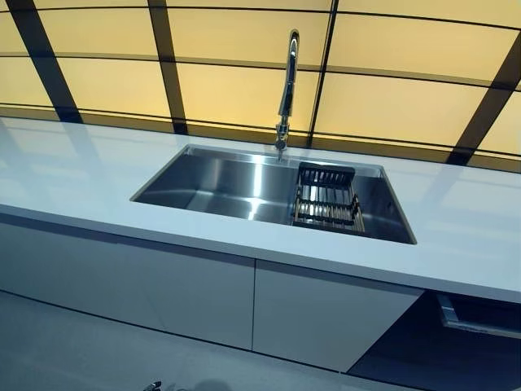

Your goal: Take plates into dishwasher

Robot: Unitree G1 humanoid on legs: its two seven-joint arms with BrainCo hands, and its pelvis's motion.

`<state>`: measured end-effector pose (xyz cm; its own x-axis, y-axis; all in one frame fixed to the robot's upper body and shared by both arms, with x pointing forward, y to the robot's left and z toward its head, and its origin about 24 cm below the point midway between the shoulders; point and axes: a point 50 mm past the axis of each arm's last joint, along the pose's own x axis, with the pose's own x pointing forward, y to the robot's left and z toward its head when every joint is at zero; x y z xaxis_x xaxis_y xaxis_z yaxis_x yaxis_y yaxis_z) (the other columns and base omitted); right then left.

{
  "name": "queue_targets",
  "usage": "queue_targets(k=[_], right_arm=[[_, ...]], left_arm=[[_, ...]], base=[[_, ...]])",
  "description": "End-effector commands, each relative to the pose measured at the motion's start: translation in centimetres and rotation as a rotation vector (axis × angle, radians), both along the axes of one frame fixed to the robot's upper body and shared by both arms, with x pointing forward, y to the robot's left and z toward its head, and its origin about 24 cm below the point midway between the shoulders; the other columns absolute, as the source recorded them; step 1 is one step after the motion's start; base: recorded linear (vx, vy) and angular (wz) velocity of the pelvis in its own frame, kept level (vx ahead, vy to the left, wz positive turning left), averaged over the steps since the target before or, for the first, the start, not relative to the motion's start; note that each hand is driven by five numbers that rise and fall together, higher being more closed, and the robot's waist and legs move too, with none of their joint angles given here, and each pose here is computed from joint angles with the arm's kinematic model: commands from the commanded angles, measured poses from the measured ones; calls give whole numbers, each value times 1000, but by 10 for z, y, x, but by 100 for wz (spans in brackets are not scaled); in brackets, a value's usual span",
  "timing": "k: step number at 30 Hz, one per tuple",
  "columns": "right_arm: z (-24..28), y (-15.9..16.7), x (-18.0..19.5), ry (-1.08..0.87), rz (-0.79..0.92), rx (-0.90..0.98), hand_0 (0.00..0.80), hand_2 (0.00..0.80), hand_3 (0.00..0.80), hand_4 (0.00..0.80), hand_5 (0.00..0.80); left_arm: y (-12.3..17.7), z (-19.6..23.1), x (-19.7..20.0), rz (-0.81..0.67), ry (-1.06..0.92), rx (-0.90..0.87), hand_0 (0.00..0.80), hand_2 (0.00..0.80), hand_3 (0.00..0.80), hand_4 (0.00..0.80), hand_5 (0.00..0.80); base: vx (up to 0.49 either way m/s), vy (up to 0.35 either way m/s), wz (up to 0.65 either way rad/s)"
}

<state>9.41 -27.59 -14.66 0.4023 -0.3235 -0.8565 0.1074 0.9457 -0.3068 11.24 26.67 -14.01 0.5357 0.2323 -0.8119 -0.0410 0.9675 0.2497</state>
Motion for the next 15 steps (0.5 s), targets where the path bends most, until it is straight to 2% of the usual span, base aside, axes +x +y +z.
queue_targets(k=[1, 15], right_arm=[[5, -11, 8, -24, -39, -35, 0, 0, 0, 0, 0], [3, -8, 5, -8, -43, -23, 0, 0, 0, 0, 0]], left_arm=[[2, 3, 11, -2, -28, 4, 0, 0, 0, 0, 0], [3, 2, 9, -3, -21, 3, 0, 0, 0, 0, 0]], base=[[19, 18, -7], [9, 4, -4]])
